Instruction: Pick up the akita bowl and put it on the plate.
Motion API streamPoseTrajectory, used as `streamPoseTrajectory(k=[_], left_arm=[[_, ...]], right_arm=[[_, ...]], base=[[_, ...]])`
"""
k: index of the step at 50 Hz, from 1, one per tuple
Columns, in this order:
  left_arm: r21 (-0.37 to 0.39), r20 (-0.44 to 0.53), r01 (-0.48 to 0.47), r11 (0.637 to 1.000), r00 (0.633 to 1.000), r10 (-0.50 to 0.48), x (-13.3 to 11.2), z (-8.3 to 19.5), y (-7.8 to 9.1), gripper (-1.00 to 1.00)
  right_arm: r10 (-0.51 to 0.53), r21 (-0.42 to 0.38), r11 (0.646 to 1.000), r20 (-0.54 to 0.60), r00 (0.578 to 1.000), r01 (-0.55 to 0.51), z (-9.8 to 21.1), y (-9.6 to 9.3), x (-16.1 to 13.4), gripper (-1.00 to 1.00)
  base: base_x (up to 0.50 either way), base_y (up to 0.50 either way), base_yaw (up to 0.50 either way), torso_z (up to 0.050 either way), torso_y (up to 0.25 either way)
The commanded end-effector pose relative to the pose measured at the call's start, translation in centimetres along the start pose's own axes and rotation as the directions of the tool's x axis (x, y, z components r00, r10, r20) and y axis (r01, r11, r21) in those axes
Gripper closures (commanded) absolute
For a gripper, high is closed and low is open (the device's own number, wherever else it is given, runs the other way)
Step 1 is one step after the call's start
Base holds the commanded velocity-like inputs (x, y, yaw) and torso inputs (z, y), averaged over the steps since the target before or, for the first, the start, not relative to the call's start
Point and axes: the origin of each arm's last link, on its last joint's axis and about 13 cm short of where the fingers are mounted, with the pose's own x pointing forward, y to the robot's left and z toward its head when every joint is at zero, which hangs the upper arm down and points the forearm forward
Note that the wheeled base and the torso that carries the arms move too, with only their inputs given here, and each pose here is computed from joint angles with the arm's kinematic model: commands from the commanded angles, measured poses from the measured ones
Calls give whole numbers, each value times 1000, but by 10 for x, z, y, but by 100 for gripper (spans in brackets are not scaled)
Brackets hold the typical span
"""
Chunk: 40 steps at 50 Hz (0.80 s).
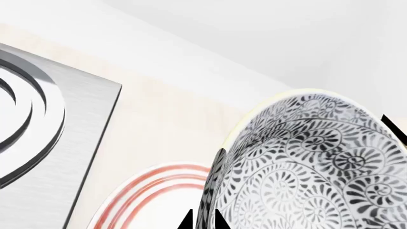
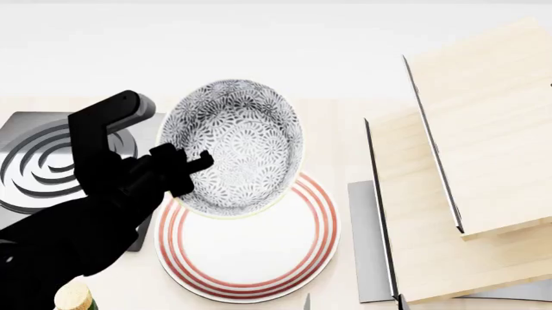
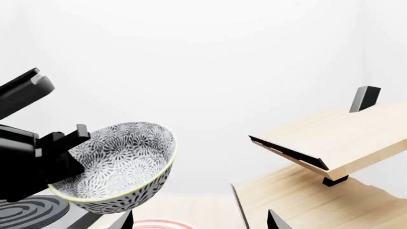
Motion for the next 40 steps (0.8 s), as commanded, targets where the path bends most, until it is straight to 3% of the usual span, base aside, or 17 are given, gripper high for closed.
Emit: streamPoseTrajectory(k=[1, 22, 30, 40], left_arm=[[-24, 21, -3, 1000, 1000, 4, 5, 5, -2, 100], [-43, 3, -31, 999, 999, 32, 25, 5, -4, 100], [21, 11, -22, 1000, 1000, 22, 23, 4, -7, 100], [-22, 7, -16, 1000, 1000, 16, 23, 4, -5, 100]], right_arm=[[1, 0, 1000, -2, 1000, -1, -1, 0, 0, -100], [7, 0, 1000, -3, 1000, -7, -1, 1, -1, -100], [8, -1, 1000, -4, 1000, -8, -1, 1, -1, -100], [11, -2, 1000, -8, 1000, -11, -2, 2, -1, -100]], base=[[0, 0, 0, 0, 0], [0, 0, 0, 0, 0], [0, 0, 0, 0, -14], [0, 0, 0, 0, -67]])
